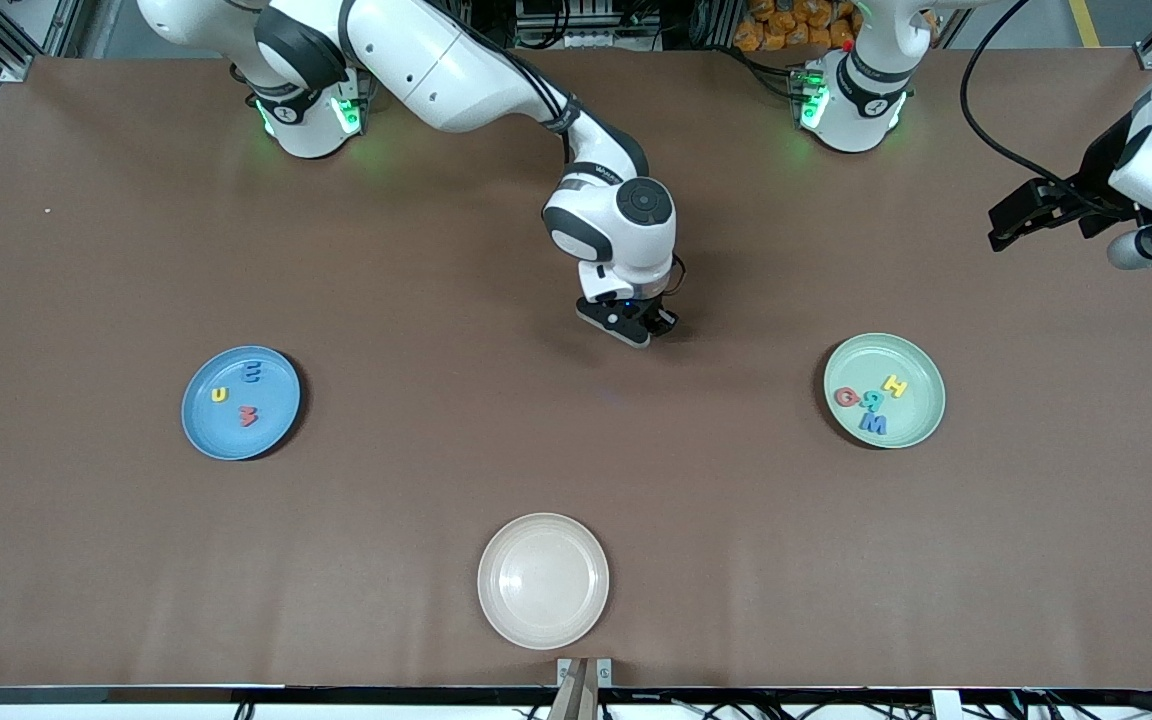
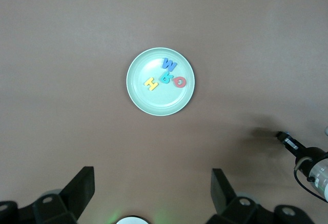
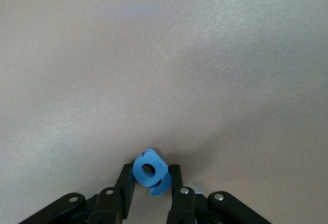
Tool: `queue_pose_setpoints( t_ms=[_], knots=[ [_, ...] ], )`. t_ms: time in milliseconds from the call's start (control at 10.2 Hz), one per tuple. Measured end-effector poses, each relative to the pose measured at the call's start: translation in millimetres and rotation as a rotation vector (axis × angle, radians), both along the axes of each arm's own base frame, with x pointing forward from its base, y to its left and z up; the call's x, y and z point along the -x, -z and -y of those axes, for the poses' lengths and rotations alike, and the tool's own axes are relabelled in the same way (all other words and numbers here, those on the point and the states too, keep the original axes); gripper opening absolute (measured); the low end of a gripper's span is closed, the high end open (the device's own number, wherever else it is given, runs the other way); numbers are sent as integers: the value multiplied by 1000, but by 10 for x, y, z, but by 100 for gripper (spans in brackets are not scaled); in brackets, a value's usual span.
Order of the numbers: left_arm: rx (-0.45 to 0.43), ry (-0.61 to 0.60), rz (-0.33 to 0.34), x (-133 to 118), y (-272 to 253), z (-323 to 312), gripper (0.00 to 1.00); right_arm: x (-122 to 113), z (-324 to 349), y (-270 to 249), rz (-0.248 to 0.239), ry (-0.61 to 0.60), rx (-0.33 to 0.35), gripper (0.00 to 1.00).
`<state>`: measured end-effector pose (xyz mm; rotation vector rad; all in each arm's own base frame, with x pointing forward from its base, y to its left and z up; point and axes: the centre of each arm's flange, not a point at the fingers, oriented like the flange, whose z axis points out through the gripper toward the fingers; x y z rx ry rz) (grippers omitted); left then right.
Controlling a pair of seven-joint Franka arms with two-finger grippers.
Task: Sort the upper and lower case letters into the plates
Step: 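Carry the blue g toward the blue plate with the right gripper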
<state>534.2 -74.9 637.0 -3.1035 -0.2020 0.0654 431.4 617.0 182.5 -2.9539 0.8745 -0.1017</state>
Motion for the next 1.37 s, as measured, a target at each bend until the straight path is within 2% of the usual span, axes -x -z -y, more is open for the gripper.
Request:
queue_pose_setpoints(
  t_ms=[195, 293, 683, 976, 1366],
  knots=[
    [0, 25, 0, 20, 0, 133, 100, -11, 19, 0, -8, 4, 17, 33],
    [-1, 33, 0, 28, 0, 177, 100, -48, 68, 2, -20, 14, 47, 33],
    [-1, 30, 0, 25, 1, 160, 100, -263, 288, -2, -55, 34, 115, 33],
    [-3, 22, -15, 34, 15, 116, 100, -420, 497, -19, -114, -39, 188, 33],
    [-4, 23, -20, 40, 19, 122, 100, -727, 876, -202, -218, -132, 227, 33]
  ],
)
